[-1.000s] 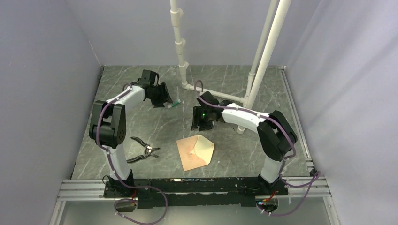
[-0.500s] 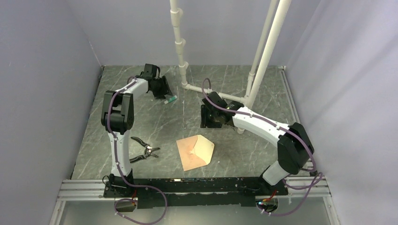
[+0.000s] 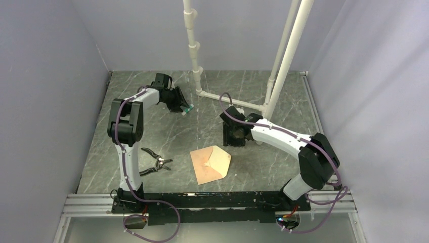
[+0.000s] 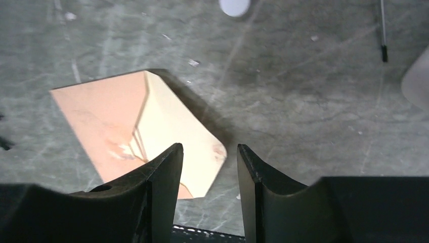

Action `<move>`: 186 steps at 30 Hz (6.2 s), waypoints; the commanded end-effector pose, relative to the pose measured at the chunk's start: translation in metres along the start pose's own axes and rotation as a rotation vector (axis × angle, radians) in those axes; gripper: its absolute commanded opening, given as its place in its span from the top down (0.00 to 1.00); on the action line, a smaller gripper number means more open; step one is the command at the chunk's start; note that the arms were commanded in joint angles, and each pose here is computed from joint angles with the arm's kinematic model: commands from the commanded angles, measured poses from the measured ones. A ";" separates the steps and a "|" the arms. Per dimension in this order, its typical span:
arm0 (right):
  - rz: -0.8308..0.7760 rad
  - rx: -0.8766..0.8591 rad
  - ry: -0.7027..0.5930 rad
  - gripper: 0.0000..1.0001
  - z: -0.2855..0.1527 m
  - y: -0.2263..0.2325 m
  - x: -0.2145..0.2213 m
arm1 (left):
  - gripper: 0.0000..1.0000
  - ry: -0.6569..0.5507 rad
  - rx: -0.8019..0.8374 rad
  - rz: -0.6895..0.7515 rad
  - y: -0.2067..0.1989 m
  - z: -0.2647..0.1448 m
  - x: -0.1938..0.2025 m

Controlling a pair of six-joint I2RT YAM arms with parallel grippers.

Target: Place the letter into the envelope and seal it

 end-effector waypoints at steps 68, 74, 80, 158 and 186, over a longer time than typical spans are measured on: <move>-0.321 -0.475 0.066 0.67 0.039 0.035 0.050 | 0.88 0.345 -0.177 -0.028 0.002 -0.059 0.228; -0.385 -0.359 0.072 0.69 0.047 0.045 0.057 | 0.89 0.345 -0.174 -0.030 0.002 -0.058 0.228; -0.427 -0.314 0.077 0.70 0.050 0.051 0.064 | 0.89 0.347 -0.174 -0.034 0.003 -0.057 0.229; -0.530 -0.003 0.096 0.77 0.048 0.065 0.112 | 0.97 0.449 -0.078 -0.112 0.027 -0.053 0.245; -0.542 0.053 0.050 0.77 0.062 0.087 0.091 | 0.97 0.457 -0.080 -0.109 0.033 -0.051 0.251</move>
Point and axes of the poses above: each gripper's point midway between its finger pads, its own z axis out along the fingers, its own y axis along the line the jaws close on, x = y × z, the point moved 10 cm from there along -z, back along the fingers, and after that the axes turned 2 degrees about z, right-handed, at the moved point
